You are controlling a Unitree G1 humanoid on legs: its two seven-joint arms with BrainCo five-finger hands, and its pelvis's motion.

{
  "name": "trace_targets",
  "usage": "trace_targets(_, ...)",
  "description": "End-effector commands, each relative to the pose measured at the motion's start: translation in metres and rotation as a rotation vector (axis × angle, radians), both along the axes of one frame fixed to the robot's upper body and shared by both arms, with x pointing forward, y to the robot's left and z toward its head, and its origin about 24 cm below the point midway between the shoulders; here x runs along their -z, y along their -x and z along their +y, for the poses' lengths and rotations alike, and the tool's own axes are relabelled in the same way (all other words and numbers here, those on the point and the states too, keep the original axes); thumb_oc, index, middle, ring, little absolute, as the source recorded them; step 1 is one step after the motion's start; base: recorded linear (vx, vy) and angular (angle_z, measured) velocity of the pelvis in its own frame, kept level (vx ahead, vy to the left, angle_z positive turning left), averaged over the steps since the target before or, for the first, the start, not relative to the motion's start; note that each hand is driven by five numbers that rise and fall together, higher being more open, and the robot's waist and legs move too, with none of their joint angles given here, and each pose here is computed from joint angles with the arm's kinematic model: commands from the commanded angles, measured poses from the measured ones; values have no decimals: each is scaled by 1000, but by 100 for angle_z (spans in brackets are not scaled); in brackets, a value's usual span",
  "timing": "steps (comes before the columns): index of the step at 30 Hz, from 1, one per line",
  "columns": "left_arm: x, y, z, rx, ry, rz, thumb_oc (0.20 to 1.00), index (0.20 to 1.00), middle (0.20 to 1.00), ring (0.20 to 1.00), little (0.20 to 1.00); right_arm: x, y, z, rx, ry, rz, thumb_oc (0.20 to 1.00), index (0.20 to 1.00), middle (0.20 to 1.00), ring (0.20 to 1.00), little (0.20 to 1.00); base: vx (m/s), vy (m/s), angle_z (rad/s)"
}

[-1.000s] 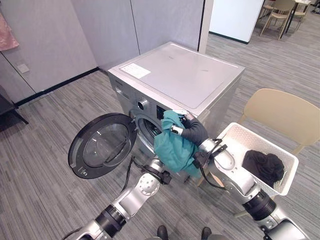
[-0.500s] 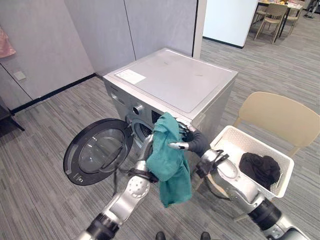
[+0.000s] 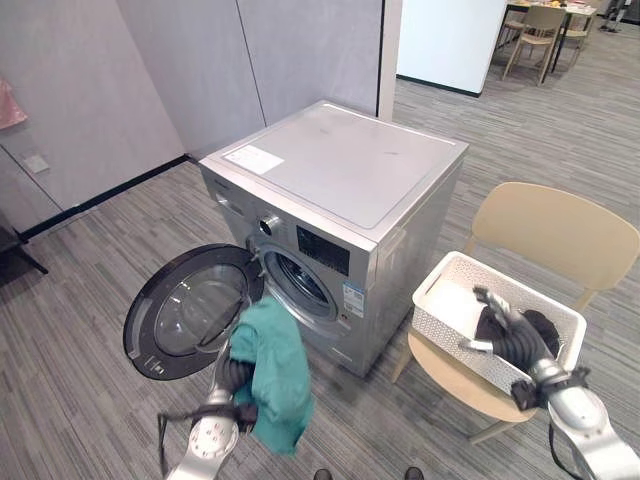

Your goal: Grab the laundry basket,head to the washer,open it,put in the laundry and shut it.

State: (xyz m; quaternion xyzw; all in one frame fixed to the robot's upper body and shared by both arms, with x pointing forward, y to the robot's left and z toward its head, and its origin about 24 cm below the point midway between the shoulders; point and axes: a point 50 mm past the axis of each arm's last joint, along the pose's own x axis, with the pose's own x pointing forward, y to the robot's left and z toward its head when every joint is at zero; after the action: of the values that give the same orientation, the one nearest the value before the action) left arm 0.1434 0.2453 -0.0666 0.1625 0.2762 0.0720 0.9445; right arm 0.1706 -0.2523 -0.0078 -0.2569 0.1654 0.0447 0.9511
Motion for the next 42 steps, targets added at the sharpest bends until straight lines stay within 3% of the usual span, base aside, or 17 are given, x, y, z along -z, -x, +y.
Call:
trace_targets(1,-8,-8,24,-70,-4,-35,200,200,200,200,200,13,-5,-6,14,77,48,1000,1000,1000,1000,1000,-43,-23,3)
trace_targets(6,21,23,39,-217,32,132,200,200,200,200,200,47,6,-11,89,71,199,1000,1000,1000,1000,1000,-60,-17,5)
trace_targets(9,23,18,42,-225,21,145,200,200,200,200,200,54,0,-10,130,47,211,1000,1000,1000,1000,1000,-169,-22,34)
trace_targets(20,21,-14,16,-138,51,92,200,200,200,200,200,57,-19,5,114,65,190,1000,1000,1000,1000,1000,-12,77,109)
trace_targets(28,1,-40,22,-43,-34,18,200,200,200,200,200,64,-28,24,65,28,212,1000,1000,1000,1000,1000,170,118,58)
trace_targets(37,6,-41,12,8,-24,44,200,200,200,200,200,73,-17,25,54,16,273,1000,1000,1000,1000,1000,335,18,60)
trace_targets(42,11,-41,-8,135,-22,75,200,200,200,200,200,79,-11,24,40,37,310,1000,1000,1000,1000,1000,280,-118,32)
